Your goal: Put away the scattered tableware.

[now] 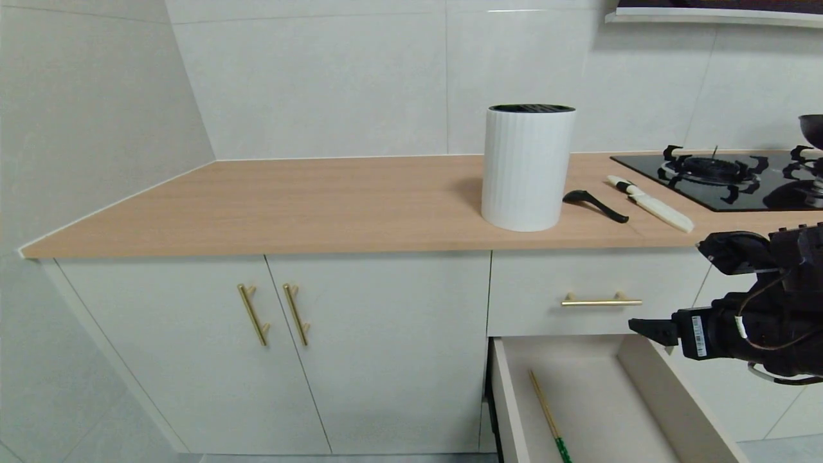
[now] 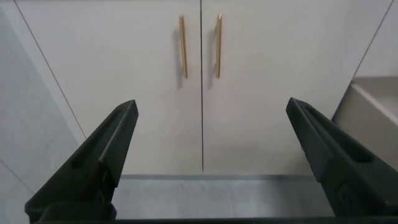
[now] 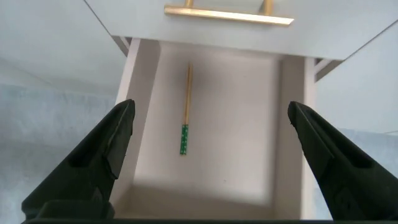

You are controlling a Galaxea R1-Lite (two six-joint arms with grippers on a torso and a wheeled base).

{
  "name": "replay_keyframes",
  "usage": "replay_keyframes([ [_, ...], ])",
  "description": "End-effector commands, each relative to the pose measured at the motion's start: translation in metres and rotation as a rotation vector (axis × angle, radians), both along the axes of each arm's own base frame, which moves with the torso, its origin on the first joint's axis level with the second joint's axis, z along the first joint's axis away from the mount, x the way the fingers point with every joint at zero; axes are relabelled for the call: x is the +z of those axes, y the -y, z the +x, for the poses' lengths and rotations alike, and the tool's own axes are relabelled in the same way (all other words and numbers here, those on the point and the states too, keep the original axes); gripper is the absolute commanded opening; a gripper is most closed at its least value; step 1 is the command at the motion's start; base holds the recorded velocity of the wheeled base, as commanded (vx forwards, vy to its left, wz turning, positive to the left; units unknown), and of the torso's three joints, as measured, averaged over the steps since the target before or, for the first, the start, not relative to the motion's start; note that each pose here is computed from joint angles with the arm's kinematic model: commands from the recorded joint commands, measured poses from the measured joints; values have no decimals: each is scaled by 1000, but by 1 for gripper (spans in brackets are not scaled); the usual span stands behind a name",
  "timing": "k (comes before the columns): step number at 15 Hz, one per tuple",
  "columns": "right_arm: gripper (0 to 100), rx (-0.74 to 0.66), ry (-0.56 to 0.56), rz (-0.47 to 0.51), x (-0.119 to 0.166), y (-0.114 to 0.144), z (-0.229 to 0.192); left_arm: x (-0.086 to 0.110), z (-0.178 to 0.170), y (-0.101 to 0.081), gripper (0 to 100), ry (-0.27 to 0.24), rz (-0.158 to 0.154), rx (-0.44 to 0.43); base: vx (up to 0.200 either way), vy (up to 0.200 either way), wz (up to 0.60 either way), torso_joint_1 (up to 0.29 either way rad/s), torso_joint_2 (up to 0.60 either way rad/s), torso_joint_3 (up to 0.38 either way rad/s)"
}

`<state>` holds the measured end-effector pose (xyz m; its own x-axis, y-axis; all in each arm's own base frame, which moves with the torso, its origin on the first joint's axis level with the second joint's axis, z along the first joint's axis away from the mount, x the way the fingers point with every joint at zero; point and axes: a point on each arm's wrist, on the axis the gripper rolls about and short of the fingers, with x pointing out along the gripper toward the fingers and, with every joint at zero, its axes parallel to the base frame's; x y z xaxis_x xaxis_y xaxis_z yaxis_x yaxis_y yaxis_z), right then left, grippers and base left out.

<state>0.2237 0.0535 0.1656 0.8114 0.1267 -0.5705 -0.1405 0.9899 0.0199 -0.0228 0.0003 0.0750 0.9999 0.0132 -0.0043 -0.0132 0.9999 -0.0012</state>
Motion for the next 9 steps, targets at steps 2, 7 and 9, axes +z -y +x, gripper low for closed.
replay_keyframes([
  [2,100,1,-25,-6,-6,-1,3,0,0,0,100,0,0,-1,0,0,0,178,-461,-291],
  [7,100,1,-43,-10,-11,-1,5,0,0,0,100,0,0,1,0,0,0,193,-465,-287],
  [9,100,1,-43,-10,-11,-1,5,0,0,0,100,0,0,-1,0,0,0,207,-488,-300],
])
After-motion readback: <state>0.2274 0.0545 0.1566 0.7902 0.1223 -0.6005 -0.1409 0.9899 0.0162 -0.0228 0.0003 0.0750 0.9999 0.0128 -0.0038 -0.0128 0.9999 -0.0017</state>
